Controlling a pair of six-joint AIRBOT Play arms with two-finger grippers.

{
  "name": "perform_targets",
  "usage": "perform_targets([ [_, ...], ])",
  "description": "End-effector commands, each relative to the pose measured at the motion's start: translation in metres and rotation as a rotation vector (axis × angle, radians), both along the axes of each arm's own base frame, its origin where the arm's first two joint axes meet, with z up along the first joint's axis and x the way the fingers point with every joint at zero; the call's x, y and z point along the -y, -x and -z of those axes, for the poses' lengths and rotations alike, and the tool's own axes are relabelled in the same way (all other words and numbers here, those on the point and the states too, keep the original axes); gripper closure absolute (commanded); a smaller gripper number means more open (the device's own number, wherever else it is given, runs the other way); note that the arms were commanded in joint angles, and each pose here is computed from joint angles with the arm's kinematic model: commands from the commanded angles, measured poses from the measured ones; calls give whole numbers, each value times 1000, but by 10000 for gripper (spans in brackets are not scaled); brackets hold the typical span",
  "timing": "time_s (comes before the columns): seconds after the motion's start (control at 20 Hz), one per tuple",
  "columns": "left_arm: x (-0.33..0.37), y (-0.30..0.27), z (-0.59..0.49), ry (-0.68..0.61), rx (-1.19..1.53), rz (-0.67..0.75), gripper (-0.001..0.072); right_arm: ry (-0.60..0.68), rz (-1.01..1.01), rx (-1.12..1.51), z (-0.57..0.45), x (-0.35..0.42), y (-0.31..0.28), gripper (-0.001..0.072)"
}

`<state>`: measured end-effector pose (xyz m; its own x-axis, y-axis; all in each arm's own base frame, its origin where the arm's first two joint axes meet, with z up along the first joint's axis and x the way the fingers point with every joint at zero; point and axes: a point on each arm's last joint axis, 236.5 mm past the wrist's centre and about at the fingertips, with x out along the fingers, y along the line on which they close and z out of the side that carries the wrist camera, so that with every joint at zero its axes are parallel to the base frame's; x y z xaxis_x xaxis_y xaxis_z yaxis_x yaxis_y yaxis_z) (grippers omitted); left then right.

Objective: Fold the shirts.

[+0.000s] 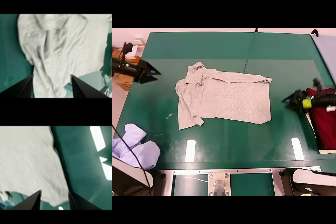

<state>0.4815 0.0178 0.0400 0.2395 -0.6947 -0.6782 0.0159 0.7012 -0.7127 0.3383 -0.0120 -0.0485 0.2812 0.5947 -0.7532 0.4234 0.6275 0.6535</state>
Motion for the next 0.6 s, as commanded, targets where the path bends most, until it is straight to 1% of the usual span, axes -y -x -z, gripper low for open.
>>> perform_targets([
  [0.0, -8, 15, 7, -27, -66, 14, 165, -31, 24, -139, 46, -43, 64, 292],
  [0.05, -8, 15, 7, -26, -70, 10, 165, -43, 33, -140, 56, -56, 66, 278],
  [0.25, -9, 17, 8, -26, -97, -3, 165, -44, 25, -90, 72, -94, 46, 290],
  [0.3, -9, 19, 9, -26, -106, 0, 165, -30, 10, -79, 74, -99, 44, 406],
  [0.35, -8, 22, 8, -21, -118, 1, 165, -18, -13, -66, 72, -102, 41, 637],
  [0.4, -7, 24, 8, -16, -133, -1, 165, -6, -42, -58, 69, -101, 40, 699],
  [0.45, -7, 25, 8, -15, -137, 1, 165, 26, -65, -51, 66, -91, 39, 700],
  [0.55, -5, 28, 9, -8, -161, -3, 165, 127, -20, -38, 57, -50, 29, 701],
])
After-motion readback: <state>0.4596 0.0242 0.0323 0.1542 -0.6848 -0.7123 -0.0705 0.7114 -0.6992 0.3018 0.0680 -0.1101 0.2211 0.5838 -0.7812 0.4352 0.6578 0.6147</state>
